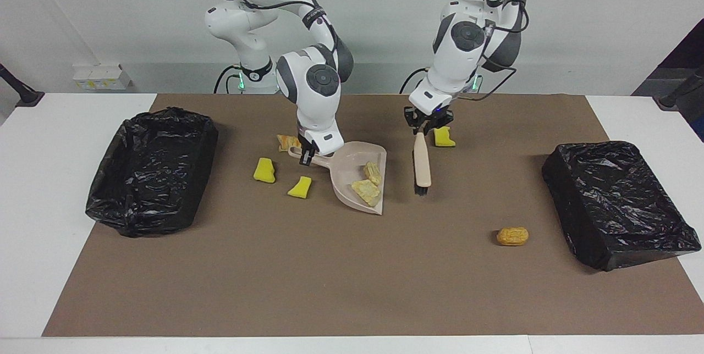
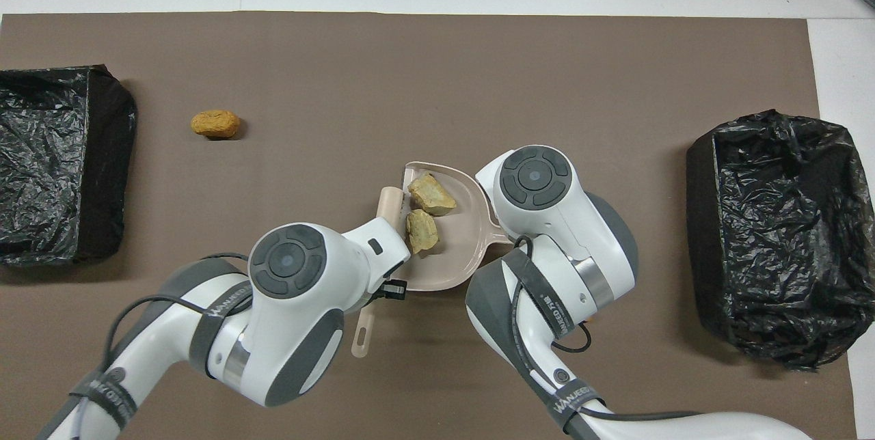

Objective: Sweep and dump trash in bin
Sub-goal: 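Sweep bread chunks into the dustpan with the brush in the left gripper, then sweep the far bread chunk into the dustpan with the left gripper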

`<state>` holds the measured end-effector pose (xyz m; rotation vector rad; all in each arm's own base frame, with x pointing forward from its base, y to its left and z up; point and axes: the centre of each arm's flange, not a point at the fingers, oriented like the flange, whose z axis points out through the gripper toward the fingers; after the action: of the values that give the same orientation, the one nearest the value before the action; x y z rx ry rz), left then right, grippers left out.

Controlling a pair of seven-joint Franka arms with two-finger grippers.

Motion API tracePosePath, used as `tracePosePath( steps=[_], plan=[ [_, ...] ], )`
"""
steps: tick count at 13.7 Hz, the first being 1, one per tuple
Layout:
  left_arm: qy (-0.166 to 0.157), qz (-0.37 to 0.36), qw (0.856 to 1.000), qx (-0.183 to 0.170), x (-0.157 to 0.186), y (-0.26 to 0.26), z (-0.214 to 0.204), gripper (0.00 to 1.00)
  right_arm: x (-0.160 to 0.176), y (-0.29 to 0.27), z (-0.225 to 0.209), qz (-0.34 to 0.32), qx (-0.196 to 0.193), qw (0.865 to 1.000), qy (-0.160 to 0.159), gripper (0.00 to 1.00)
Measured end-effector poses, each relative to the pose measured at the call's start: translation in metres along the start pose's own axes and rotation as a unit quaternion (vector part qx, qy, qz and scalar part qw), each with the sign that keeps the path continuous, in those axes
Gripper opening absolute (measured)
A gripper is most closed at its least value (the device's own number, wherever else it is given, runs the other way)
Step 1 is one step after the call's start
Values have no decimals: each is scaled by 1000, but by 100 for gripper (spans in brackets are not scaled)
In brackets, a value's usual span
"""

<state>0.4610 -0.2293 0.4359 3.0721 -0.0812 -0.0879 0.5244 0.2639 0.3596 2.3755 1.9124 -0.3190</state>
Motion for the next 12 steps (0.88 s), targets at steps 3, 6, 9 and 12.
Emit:
tracePosePath(
  steps=[3, 6, 9, 12],
  plan=[
    [21, -43, 998, 30, 33, -66, -10, 26, -1, 0, 2, 2, 1, 1000, 2, 32],
    [46, -48, 996, 60, 76, -122, -12, 26, -1, 0, 2, 2, 1, 1000, 2, 32],
    [56, -23, 995, 75, 126, -168, 7, 26, -1, 0, 4, 2, 1, 1000, 3, 32],
    [52, -12, 993, 109, 161, -211, 36, 26, -1, -1, 7, 2, 0, 1000, 5, 32]
  ],
)
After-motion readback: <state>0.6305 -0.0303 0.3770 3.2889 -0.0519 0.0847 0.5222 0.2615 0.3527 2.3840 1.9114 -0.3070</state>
